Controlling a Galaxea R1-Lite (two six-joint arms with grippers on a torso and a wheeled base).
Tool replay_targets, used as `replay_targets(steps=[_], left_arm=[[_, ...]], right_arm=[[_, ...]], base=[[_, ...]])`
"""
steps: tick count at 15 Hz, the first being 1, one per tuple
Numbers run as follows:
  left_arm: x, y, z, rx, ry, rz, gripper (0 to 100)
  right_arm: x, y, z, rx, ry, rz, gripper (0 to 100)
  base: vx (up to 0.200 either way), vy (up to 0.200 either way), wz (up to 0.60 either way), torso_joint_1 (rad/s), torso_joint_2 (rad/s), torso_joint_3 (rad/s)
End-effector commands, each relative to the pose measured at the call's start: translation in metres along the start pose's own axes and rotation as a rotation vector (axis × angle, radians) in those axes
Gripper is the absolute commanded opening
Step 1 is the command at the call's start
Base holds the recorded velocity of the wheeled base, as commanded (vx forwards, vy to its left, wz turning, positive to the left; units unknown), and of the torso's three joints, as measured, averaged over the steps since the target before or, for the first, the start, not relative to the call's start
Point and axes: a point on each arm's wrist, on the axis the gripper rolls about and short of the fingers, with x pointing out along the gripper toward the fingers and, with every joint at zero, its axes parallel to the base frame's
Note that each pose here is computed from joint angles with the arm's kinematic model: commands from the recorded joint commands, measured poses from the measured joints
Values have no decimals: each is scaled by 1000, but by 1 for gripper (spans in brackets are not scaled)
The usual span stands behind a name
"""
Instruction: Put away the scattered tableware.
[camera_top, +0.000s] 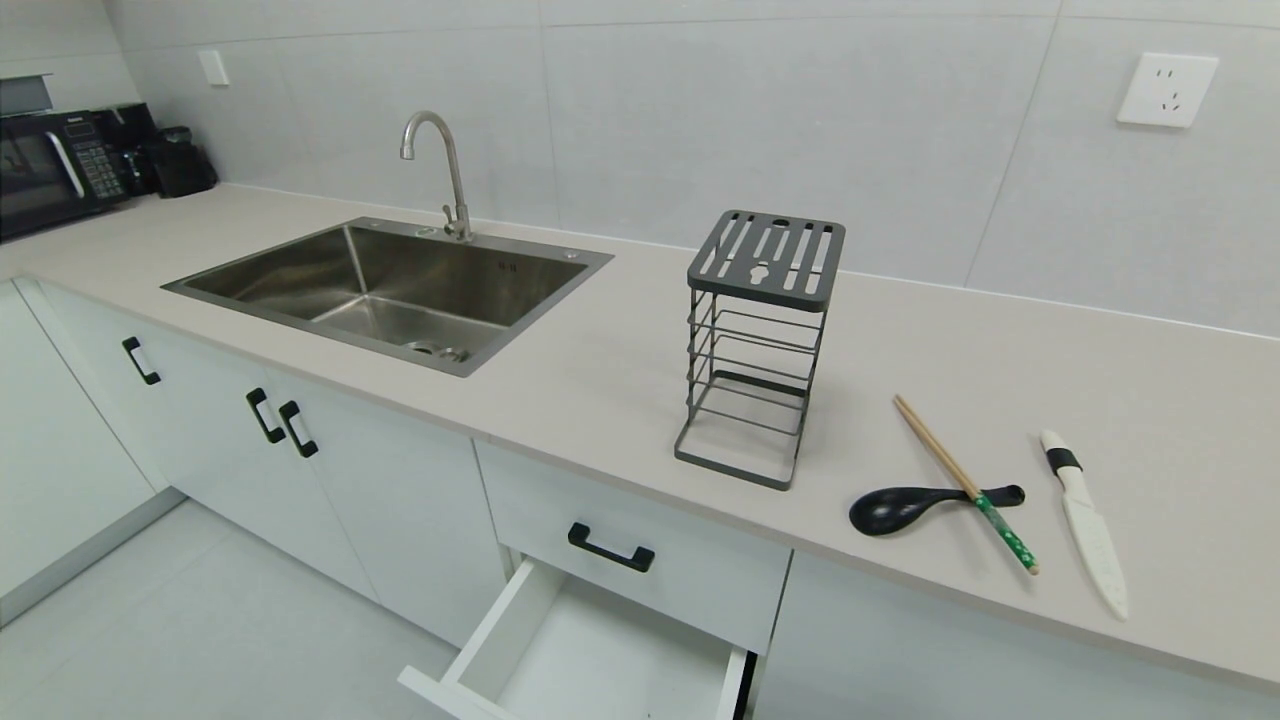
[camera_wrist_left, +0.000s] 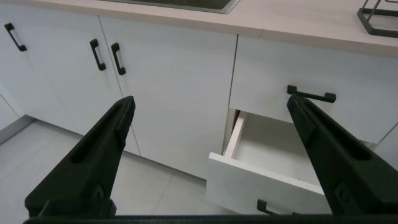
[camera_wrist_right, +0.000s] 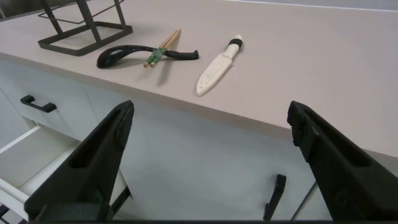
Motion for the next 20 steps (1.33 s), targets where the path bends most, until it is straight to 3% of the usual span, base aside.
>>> replay_targets(steps=[1,3,5,6,7,10,13,20], left_arm=[[0,0,0,0,1,0,100],[0,0,0,0,1,0,100],[0,0,0,0,1,0,100],[0,0,0,0,1,0,100],[0,0,0,0,1,0,100],[0,0,0,0,1,0,100],[0,0,0,0,1,0,100],[0,0,0,0,1,0,100]], right_arm=[[0,0,0,0,-7,4,100],[-7,1,46,-9,-242,3,100],[-8,2,75,-27,-247,86,100],[-6,3,77,-26,-221,109,100],[5,3,88,-12,-119,170,100],[36,4,109,5,26,257,100],[60,6,107,17,154,313,100],[83,9,97,4,300,346,100]], base=[[0,0,0,0,0,0],[0,0,0,0,0,0],[0,0,0,0,0,0],[0,0,0,0,0,0],[0,0,0,0,0,0],[0,0,0,0,0,0],[0,0,0,0,0,0],[0,0,0,0,0,0]])
